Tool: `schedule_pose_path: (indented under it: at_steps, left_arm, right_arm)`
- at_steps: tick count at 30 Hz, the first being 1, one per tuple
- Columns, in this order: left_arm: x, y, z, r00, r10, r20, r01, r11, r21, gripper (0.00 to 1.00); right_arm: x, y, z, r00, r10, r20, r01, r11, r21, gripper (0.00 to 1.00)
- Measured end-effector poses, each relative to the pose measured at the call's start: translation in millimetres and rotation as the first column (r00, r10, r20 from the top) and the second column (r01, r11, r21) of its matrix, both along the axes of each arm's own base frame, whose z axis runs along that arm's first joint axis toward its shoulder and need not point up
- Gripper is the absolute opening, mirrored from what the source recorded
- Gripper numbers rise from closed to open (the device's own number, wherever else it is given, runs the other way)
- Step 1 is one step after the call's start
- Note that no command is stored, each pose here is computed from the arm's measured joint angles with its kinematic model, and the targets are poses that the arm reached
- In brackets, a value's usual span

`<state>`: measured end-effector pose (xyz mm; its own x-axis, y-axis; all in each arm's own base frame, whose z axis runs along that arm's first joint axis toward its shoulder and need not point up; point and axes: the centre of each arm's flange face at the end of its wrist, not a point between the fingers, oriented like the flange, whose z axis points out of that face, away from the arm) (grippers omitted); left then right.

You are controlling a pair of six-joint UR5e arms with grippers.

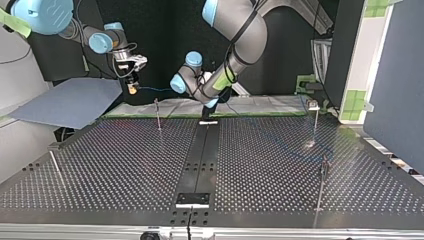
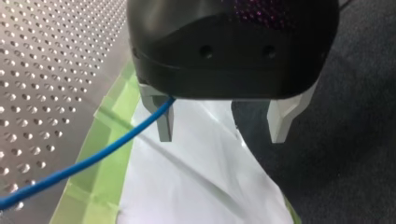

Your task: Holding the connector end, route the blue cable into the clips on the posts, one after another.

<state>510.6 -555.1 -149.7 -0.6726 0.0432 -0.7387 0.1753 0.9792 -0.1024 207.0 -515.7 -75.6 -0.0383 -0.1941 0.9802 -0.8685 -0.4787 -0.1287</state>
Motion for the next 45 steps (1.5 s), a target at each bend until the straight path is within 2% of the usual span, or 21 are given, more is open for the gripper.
schedule_pose_path:
  at_steps: [2, 3, 5, 6, 7, 8, 9, 10, 12, 13, 14, 15, 17, 27, 34, 40, 45]
  left_arm:
    - [0.3, 0.8, 0, 1.0, 0.006, 0.004, -0.006, 1.0, 0.007, 0.8]
    - [0.4, 1.1, 0, 1.0, 0.008, 0.005, -0.008, 0.9999, 0.009, 0.8]
    - [0.7, 1.4, 1, 0.9999, 0.012, 0.008, -0.012, 0.9999, 0.011, 0.62]
    - [0.6, 1.4, 1, 0.9999, 0.013, 0.009, -0.013, 0.9999, 0.011, 0.62]
    - [0.5, 1.2, 1, 0.9999, 0.013, 0.01, -0.014, 0.9999, 0.01, 0.55]
    - [0.4, 0.8, 1, 0.9998, 0.014, 0.011, -0.014, 0.9999, 0.01, 0.43]
    - [0.2, 0.6, 1, 0.9998, 0.015, 0.011, -0.015, 0.9999, 0.009, 0.43]
    - [-0.1, 0.3, 1, 0.9998, 0.015, 0.012, -0.015, 0.9999, 0.008, 0.31]
    - [-0.6, -1.1, 1, 0.9997, 0.019, 0.014, -0.019, 0.9998, -0.001, 0.27]
    - [-1.0, -1.9, 1, 0.9997, 0.02, 0.015, -0.02, 0.9998, -0.005, 0.18]
    - [-1.6, -3.2, 1, 0.9996, 0.021, 0.018, -0.021, 0.9997, -0.011, 0.13]
    - [-2.1, -4.4, 1, 0.9996, 0.02, 0.02, -0.02, 0.9997, -0.015, 0.13]
    - [-3.1, -7.3, 1, 0.9995, 0.018, 0.027, -0.018, 0.9995, -0.025, 0.02]
    - [-5.4, -13.4, 0, 0.9992, 0.005, 0.039, -0.004, 0.9991, -0.041, 0.0]
    - [-6.7, -14.3, 2, 0.9979, 0.024, 0.06, -0.023, 0.9993, -0.029, 0.0]
    - [-14.2, -21.1, 11, 0.994, 0.05, 0.097, -0.049, 0.9987, -0.013, 0.0]
    - [-22.0, -25.2, 21, 0.9879, 0.071, 0.138, -0.07, 0.9974, -0.013, 0.0]
  right_arm:
    - [0.0, -0.2, 0, 1.0, 0.0, 0.0, 0.0, 1.0, -0.001, 0.0]
    - [0.0, -0.4, 0, 1.0, 0.0, 0.0, 0.0, 1.0, -0.001, 0.0]
    - [0.0, -0.5, 0, 1.0, 0.0, 0.0, 0.0, 1.0, -0.001, 0.0]
    - [0.0, -0.4, 0, 1.0, 0.0, 0.0, 0.0, 1.0, -0.001, 0.0]
    - [0.1, -0.3, 0, 1.0, 0.0, 0.0, 0.0, 1.0, -0.001, 0.0]
    - [0.1, -0.3, 0, 1.0, 0.0, 0.0, 0.0, 1.0, -0.001, 0.0]
    - [0.1, -0.3, 0, 1.0, 0.0, 0.0, 0.0, 1.0, -0.001, 0.0]
    - [0.1, -0.4, 0, 1.0, 0.0, 0.0, 0.0, 1.0, -0.001, 0.0]
    - [0.1, -0.5, 0, 1.0, 0.0, 0.0, 0.0, 1.0, -0.001, 0.0]
    - [0.1, -0.5, 0, 1.0, 0.0, 0.0, 0.0, 1.0, -0.001, 0.0]
    - [0.1, -0.5, 0, 1.0, 0.0, 0.0, 0.0, 1.0, -0.001, 0.0]
    - [0.1, -0.4, 0, 1.0, 0.0, 0.0, 0.0, 1.0, -0.001, 0.0]
    - [0.1, -0.4, 0, 1.0, 0.0, 0.0, 0.0, 1.0, -0.001, 0.0]
    - [0.1, -0.2, 0, 1.0, 0.0, 0.001, 0.0, 1.0, 0.0, 0.0]
    - [-3.4, -2.4, 0, 1.0, -0.008, 0.006, 0.008, 1.0, 0.002, 0.0]
    - [-7.5, -5.8, 1, 0.9997, -0.018, 0.016, 0.018, 0.9998, 0.007, 0.0]
    - [-12.4, -9.1, 1, 0.9993, -0.03, 0.02, 0.03, 0.9995, 0.014, 0.0]
